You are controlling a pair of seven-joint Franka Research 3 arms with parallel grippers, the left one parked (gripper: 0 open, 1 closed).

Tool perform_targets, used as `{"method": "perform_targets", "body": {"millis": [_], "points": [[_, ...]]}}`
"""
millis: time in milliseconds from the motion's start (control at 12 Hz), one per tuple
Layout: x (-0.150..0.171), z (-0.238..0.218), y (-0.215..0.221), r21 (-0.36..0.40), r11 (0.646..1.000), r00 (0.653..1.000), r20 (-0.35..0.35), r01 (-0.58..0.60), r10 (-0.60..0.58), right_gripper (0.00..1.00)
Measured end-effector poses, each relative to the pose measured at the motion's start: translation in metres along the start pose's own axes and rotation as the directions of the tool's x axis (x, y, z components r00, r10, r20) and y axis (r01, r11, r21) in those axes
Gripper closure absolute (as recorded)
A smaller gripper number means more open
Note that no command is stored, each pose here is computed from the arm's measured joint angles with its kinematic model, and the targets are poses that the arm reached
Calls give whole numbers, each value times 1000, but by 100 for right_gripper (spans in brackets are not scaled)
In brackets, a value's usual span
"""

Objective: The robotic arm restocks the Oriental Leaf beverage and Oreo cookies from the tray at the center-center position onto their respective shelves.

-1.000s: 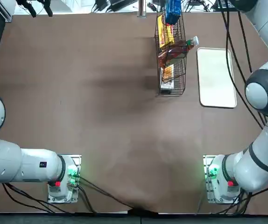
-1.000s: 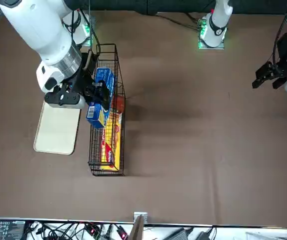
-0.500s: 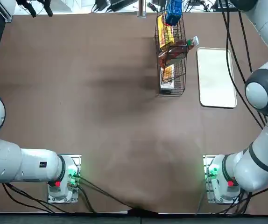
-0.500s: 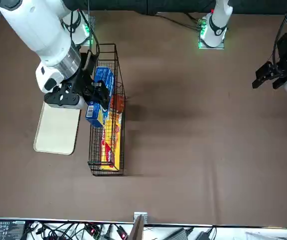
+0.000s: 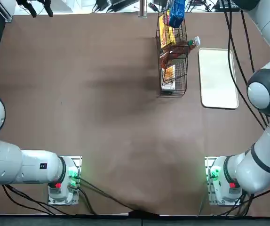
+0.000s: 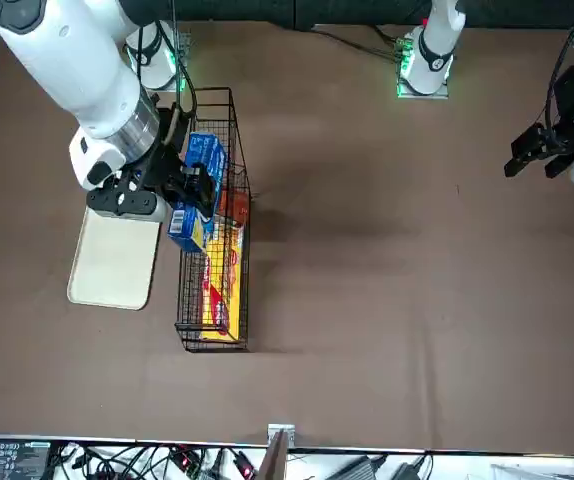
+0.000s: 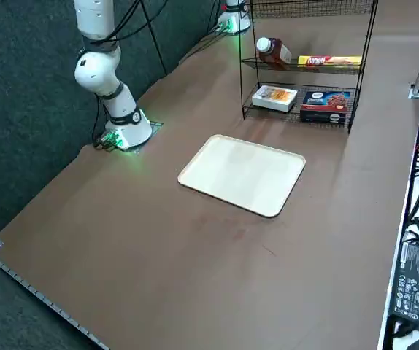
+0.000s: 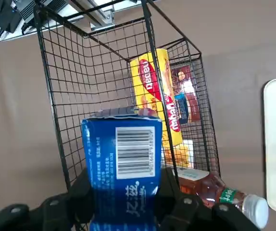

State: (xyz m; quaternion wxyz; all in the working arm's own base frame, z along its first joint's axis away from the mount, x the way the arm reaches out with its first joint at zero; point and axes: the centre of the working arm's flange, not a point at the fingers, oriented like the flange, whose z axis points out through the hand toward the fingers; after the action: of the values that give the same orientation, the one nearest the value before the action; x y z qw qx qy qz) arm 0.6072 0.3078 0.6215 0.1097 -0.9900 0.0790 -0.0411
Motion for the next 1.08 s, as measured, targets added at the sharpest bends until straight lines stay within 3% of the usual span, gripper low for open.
{"method": "perform_targets", "body": {"millis": [1083], "points": [[-6, 7, -9, -30, 997, 998, -4, 65, -66, 39]]}}
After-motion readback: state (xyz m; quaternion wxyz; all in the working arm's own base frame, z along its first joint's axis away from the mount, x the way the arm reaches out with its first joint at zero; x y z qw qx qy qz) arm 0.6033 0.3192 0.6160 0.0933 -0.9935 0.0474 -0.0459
